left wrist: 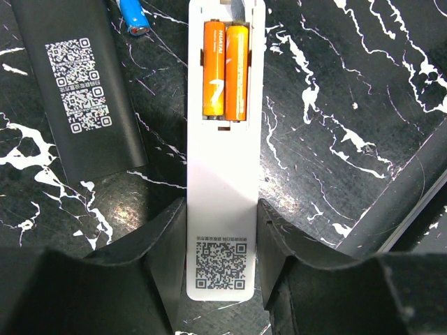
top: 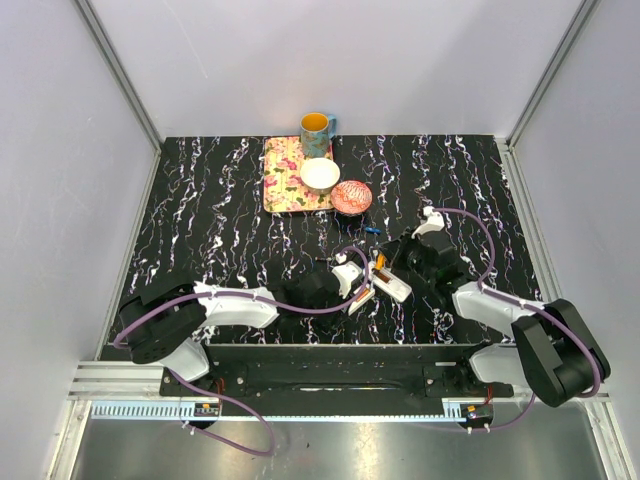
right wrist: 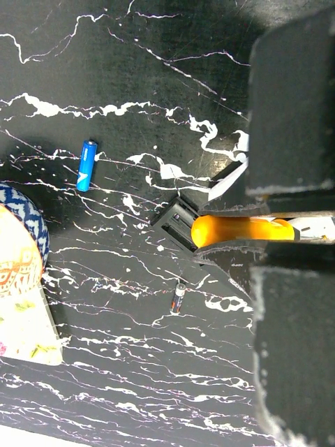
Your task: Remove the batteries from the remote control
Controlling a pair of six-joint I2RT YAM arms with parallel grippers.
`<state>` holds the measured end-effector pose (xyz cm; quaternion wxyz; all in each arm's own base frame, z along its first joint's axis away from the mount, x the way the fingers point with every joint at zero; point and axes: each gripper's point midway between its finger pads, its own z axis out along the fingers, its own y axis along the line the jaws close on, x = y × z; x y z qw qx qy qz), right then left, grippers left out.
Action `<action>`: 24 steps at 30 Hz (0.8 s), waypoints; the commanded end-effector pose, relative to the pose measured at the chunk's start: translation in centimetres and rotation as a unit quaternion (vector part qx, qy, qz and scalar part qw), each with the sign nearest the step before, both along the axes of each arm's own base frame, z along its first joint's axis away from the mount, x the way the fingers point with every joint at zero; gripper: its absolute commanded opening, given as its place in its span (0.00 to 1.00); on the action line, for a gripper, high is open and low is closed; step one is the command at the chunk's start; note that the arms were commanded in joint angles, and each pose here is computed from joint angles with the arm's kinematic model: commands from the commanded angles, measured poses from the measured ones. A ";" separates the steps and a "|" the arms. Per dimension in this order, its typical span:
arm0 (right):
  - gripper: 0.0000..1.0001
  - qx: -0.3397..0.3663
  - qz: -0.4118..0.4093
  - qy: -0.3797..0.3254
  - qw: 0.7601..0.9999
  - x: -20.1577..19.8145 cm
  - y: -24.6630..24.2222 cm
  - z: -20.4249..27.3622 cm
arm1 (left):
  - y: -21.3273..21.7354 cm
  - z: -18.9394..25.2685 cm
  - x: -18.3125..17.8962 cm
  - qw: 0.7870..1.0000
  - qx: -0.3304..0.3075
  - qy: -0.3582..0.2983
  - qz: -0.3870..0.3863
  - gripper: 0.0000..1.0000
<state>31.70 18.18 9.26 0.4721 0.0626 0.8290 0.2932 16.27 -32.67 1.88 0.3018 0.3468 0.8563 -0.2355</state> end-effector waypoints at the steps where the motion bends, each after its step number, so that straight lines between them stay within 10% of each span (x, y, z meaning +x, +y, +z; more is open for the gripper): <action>1: 0.00 -0.015 -0.014 -0.019 1.000 0.2 -1.0 0.7 | 1.6 -2.5 -2.1 0.998 0.040 0.044 -0.016 0.00; 24: 0.00 0.127 0.090 0.047 0.987 -2.7 4.2 0.3 | 1.5 -3.0 -1.9 0.997 0.051 0.049 -0.010 0.00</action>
